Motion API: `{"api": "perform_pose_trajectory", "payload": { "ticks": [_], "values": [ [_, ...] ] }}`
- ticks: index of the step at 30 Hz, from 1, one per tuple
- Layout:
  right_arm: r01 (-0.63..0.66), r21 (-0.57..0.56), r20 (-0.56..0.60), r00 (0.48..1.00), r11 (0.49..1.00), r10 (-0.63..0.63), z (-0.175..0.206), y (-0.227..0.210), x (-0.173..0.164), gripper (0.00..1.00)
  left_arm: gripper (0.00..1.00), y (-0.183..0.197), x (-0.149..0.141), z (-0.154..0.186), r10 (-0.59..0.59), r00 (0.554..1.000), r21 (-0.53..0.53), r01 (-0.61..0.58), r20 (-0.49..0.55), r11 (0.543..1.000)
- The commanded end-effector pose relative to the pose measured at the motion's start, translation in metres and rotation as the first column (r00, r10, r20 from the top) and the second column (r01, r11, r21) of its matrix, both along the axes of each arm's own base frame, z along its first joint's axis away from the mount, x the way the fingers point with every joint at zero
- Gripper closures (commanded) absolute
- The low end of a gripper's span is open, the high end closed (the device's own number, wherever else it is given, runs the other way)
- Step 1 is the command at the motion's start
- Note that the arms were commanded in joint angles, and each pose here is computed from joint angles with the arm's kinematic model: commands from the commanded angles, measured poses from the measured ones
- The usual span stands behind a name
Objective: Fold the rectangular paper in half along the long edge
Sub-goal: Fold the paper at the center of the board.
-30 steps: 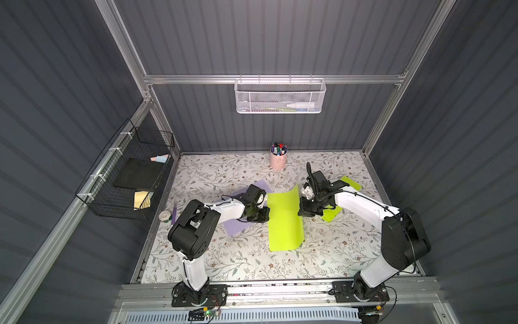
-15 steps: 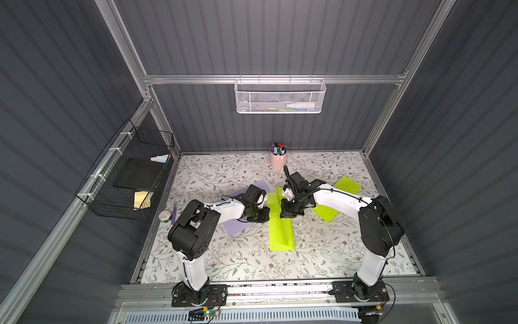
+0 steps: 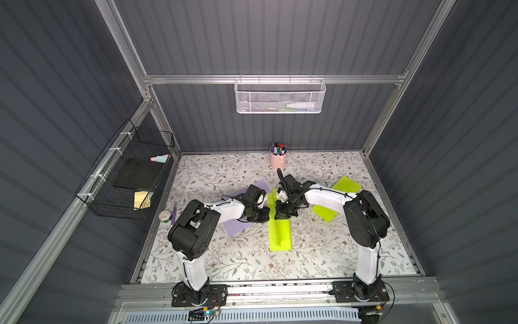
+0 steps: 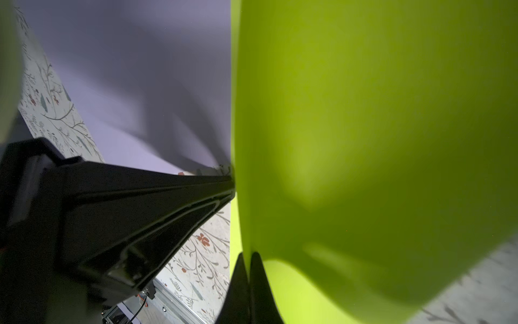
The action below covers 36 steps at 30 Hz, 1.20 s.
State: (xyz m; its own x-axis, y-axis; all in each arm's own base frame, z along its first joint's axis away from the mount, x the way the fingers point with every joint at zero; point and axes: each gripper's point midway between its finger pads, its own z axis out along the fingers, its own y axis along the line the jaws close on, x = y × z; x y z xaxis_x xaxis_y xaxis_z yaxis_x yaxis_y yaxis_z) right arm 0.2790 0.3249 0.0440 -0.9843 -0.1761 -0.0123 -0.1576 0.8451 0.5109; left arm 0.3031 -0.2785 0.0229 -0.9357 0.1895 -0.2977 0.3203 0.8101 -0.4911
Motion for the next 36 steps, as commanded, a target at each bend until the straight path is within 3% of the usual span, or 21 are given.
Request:
{"api": "perform_pose_trajectory", "payload": {
  "ticks": [1, 36],
  "values": [
    [-0.019, 0.022, -0.005, 1.0, 1.0, 0.02, 0.004, 0.01, 0.001, 1.0, 1.0, 0.018, -0.022, -0.024, 0.014, 0.996, 0.086, -0.007, -0.086, 0.996],
    [-0.045, -0.026, -0.04, 0.998, 0.999, 0.044, -0.02, 0.014, -0.004, 1.0, 1.0, 0.02, -0.025, -0.029, 0.015, 0.995, 0.096, -0.006, -0.098, 0.995]
  ]
}}
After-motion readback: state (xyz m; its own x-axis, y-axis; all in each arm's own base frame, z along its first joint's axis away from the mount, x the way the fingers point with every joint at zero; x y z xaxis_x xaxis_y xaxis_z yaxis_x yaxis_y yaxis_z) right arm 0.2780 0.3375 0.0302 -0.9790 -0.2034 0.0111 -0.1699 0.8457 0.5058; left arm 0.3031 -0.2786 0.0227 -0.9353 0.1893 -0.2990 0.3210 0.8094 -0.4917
